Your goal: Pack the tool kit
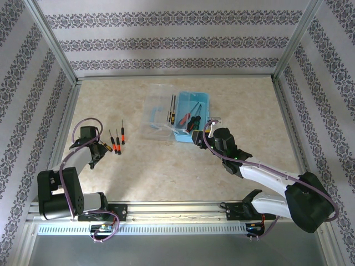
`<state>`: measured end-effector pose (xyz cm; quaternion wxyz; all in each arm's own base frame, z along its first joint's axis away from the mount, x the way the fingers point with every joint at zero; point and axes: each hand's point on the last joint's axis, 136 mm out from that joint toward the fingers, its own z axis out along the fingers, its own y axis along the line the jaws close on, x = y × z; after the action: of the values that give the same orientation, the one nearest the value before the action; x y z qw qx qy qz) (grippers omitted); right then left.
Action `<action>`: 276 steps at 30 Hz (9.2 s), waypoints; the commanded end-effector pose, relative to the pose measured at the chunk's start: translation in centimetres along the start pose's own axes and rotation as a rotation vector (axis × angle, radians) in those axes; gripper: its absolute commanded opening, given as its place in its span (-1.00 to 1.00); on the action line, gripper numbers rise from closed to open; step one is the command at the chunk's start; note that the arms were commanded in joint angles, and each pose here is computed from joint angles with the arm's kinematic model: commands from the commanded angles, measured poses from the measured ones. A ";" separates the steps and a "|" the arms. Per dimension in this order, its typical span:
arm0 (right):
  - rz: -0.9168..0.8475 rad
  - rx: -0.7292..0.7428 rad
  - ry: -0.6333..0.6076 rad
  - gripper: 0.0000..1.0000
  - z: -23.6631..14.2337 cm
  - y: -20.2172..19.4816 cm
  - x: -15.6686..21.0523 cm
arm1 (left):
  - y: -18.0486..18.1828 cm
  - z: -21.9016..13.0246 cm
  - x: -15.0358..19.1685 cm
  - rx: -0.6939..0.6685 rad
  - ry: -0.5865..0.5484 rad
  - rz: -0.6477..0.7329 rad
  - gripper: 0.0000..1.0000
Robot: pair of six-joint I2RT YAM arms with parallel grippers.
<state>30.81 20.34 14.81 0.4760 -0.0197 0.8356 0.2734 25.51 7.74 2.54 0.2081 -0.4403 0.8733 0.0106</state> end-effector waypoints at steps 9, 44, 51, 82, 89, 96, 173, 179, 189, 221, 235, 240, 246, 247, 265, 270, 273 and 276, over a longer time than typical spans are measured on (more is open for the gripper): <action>0.013 -0.030 -0.033 0.00 -0.4 0.9 -1.5 | -1.9 -4.4 -0.8 0.115 -0.028 0.053 -0.82; 0.374 -0.403 0.117 -0.03 1.9 9.2 -2.5 | -24.4 -18.8 20.1 0.770 0.083 0.833 -0.88; 0.438 -0.467 0.159 -0.11 3.7 10.2 -1.5 | -24.9 -18.7 21.8 0.783 0.097 0.862 -0.88; 0.427 -0.429 0.175 -0.56 5.1 9.9 -0.5 | -24.3 -19.4 22.0 0.823 0.102 0.858 -0.86; 0.408 -0.435 0.154 -0.76 4.7 10.1 -1.1 | -24.3 -19.5 22.0 0.829 0.108 0.861 -0.86; 0.406 -0.438 0.141 -0.80 4.5 10.2 -1.6 | -24.1 -19.6 21.8 0.831 0.097 0.855 -0.57; 0.175 -0.006 -0.048 -0.15 -0.3 -1.5 -5.9 | -11.7 -17.5 7.7 0.504 -0.231 0.427 0.92; 0.080 0.058 -0.135 -0.13 -1.9 -1.9 -4.0 | -11.4 -15.1 6.5 0.414 -0.167 0.362 0.73; 0.090 0.109 -0.152 -0.12 -1.6 -3.2 -2.9 | -9.4 -10.7 2.3 0.174 -0.135 0.316 0.35; 0.121 0.078 -0.074 -0.03 0.2 -2.5 -1.7 | -6.3 0.2 0.6 -0.014 0.009 0.161 -0.31; 0.122 0.073 -0.075 -0.02 0.1 -2.4 -1.8 | -4.5 2.3 1.8 -0.015 0.065 0.125 -0.36; 0.122 0.072 -0.075 -0.02 0.1 -2.4 -1.8 | -3.5 2.7 2.3 -0.021 0.074 0.128 -0.53; 0.117 0.073 -0.068 -0.02 0.2 -2.3 -1.7 | -3.8 1.7 2.2 -0.006 0.097 0.182 -0.65; 0.116 0.073 -0.066 -0.02 0.2 -2.3 -1.7 | -3.8 1.4 2.1 -0.006 0.095 0.190 -0.65; 0.117 0.068 -0.055 -0.02 0.4 -2.2 -1.5 | -5.7 -5.3 1.0 0.142 0.048 0.260 -0.72; 0.116 0.071 -0.059 -0.02 0.3 -2.3 -1.6 | -6.7 -7.3 1.3 0.190 0.044 0.295 -0.72; 0.117 0.071 -0.060 -0.02 0.3 -2.3 -1.7 | -7.5 -8.7 1.6 0.208 0.030 0.332 -0.73; 0.117 0.071 -0.061 -0.02 0.3 -2.3 -1.7 | -8.7 -10.2 1.9 0.230 0.006 0.376 -0.72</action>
<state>32.44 17.29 13.73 0.4788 0.0572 0.8384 0.2541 28.12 -0.20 11.01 0.2472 -0.2673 0.9297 -0.0564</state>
